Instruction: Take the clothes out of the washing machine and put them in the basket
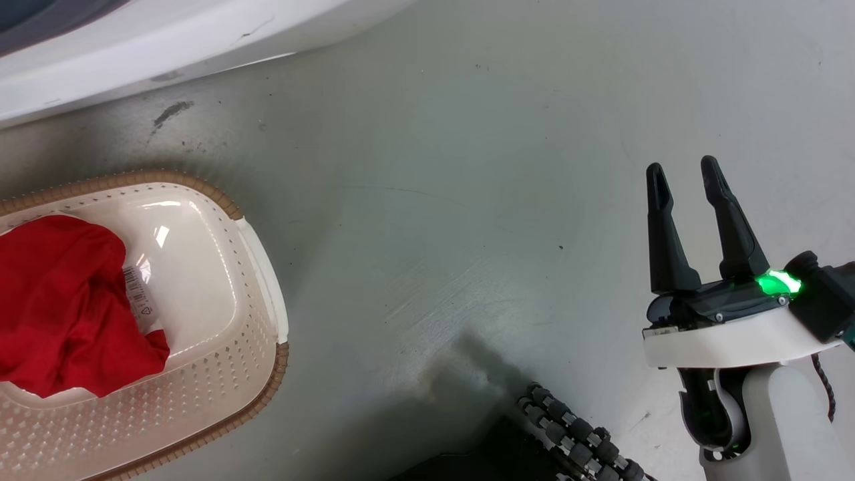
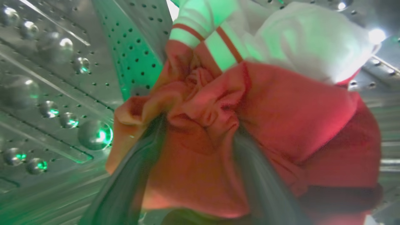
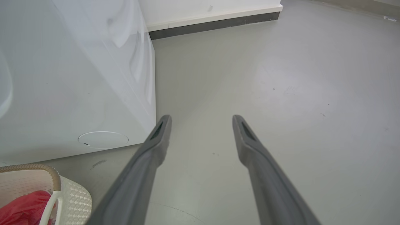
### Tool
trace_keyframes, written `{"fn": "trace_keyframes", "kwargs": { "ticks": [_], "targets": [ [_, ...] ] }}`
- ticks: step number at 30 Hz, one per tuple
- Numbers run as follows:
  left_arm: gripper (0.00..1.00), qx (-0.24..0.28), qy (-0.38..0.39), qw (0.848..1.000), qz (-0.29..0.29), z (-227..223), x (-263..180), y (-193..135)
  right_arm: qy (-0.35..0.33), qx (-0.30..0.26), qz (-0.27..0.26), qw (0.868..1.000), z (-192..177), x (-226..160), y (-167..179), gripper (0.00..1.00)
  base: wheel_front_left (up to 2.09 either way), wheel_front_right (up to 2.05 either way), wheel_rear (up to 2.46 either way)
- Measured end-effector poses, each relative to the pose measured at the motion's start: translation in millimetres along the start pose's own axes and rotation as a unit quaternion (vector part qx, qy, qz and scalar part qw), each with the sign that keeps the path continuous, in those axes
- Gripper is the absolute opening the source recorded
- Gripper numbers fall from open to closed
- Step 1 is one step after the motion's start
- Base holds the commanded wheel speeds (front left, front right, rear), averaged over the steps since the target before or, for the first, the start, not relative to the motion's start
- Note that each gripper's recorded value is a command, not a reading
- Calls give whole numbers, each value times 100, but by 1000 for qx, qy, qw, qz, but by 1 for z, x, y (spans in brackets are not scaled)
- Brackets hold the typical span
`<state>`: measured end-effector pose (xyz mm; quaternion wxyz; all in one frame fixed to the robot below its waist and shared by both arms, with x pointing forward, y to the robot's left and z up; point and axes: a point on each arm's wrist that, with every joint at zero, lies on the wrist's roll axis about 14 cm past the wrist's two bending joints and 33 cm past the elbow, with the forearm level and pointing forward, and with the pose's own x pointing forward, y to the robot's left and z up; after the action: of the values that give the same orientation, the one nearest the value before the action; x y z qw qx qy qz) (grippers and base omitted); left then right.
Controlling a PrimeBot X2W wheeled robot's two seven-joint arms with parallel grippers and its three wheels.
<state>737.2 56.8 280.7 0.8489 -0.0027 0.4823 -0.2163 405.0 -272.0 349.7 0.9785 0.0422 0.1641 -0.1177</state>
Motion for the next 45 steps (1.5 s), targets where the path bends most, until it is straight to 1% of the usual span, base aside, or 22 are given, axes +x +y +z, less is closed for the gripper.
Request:
{"fn": "trace_keyframes", "kwargs": {
  "ticks": [1, 2, 5, 10, 11, 12, 15, 19, 22, 25, 31, 36, 37, 41, 45],
  "targets": [
    [58, -1, 1, 1000, 1, -1, 1, 0, 0, 0, 0, 1000, 0, 0, 0, 100, 0, 0, 0],
    [0, 0, 4, 1000, 1, -2, 1, 1, 0, 0, 0, 1000, 0, 1, 0, 100, 0, 0, 0],
    [0, 5, 0, 1000, 1, -2, 1, 2, -2, 0, 1, 1000, 0, 2, 0, 100, 0, 0, 0],
    [0, 11, -36, 999, 10, 8, -6, 7, -8, 1, 4, 1000, 3, 6, 2, 100, 0, 0, 0],
    [0, 12, -49, 999, 11, 12, -9, 8, -10, 0, 6, 1000, 4, 6, 3, 100, 0, 0, 0],
    [0, 12, -85, 996, 14, 24, -17, 10, -15, -1, 9, 1000, 7, 8, 4, 100, 0, 0, 0],
    [0, 15, -132, 991, 18, 41, -32, 10, -24, -6, 14, 1000, 13, 9, 7, 100, 0, 0, 0],
    [0, 24, -199, 979, 20, 59, -54, 6, -41, -16, 15, 999, 25, 9, 6, 100, 0, 0, 0],
    [0, 24, -248, 968, 15, 67, -72, -1, -57, -19, 18, 998, 35, 9, 8, 100, 0, 0, 0],
    [0, 36, -291, 956, 20, 67, -92, -3, -76, -20, 28, 997, 49, 7, 14, 100, 0, 0, 0],
    [0, 39, -378, 925, 18, 58, -137, -14, -111, -24, 40, 993, 74, -5, 21, 100, 0, 0, 0],
    [0, 46, -435, 899, 25, 46, -178, -20, -134, -26, 52, 989, 91, -17, 29, 100, 0, 0, 0],
    [0, 53, -440, 896, 32, 43, -186, -21, -138, -28, 54, 989, 94, -20, 30, 100, 0, 0, 0],
    [0, 60, -450, 890, 39, 26, -210, -35, -146, -28, 69, 986, 99, -32, 40, 100, 0, 0, 0],
    [0, 73, -501, 861, 47, 28, -259, -48, -168, -22, 91, 981, 114, -41, 54, 100, 0, 0, 0]
  ]
}}
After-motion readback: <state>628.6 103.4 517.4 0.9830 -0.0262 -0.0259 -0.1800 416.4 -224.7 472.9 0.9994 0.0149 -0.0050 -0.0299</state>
